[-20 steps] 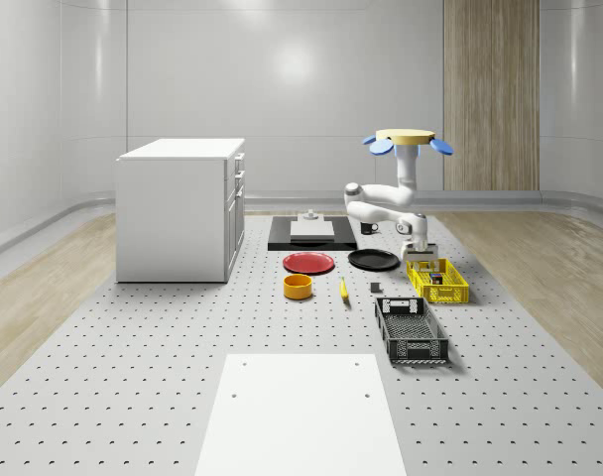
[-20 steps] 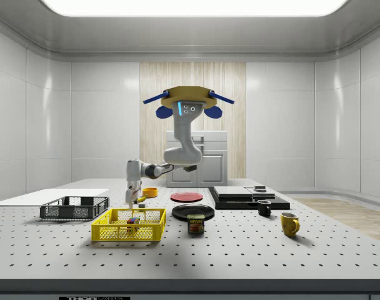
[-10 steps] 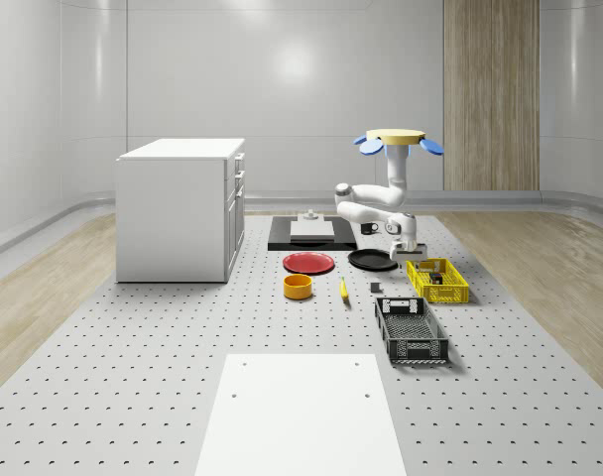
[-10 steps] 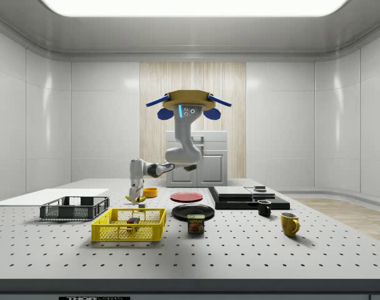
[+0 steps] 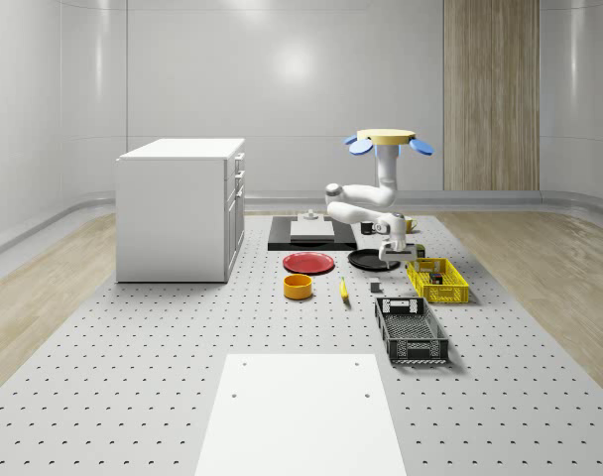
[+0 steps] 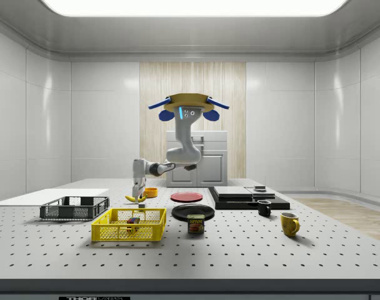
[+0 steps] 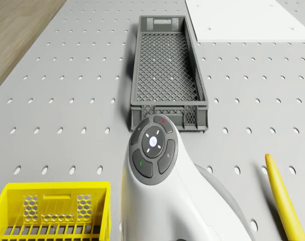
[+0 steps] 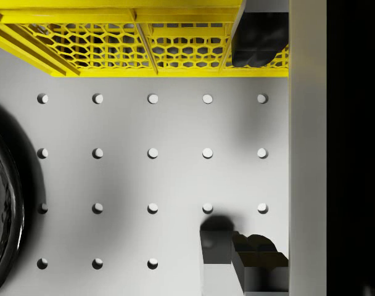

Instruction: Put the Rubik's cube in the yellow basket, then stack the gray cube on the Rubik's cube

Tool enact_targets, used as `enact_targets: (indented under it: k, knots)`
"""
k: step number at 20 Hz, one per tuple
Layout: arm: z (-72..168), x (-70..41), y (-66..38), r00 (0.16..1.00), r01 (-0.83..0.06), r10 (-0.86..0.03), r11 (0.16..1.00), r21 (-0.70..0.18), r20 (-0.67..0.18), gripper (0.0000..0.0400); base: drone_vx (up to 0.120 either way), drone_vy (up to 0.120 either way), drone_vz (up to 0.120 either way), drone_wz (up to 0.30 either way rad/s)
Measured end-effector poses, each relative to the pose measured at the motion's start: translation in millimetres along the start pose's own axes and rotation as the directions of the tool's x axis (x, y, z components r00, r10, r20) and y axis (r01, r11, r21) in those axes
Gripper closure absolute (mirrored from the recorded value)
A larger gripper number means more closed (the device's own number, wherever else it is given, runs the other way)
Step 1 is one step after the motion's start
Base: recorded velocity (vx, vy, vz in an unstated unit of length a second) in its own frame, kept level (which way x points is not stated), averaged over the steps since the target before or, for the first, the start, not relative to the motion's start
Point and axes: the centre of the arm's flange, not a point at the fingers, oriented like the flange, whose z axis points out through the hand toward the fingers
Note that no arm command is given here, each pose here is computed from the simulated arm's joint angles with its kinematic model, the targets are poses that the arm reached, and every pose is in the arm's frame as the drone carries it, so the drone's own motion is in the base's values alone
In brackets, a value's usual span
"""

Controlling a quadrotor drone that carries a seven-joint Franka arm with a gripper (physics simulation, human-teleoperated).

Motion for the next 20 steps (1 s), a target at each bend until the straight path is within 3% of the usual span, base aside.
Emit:
enact_targets:
  k: [5, 12, 18, 20]
  knots:
    - [0.0, 0.0, 0.0, 1.0, 0.0, 0.0, 1.0, 0.0, 0.0, 0.0, 0.016, -0.12, 0.0, 0.0]
    - [0.0, 0.0, 0.0, 1.0, 0.0, 0.0, 1.0, 0.0, 0.0, 0.0, 0.0, -0.12, -0.109, 0.0]
    - [0.0, 0.0, 0.0, 1.0, 0.0, 0.0, 1.0, 0.0, 0.0, 0.0, 0.0, -0.12, 0.0, 0.0]
    - [0.0, 0.0, 0.0, 1.0, 0.0, 0.0, 1.0, 0.0, 0.0, 0.0, 0.0, -0.12, -0.1, 0.0]
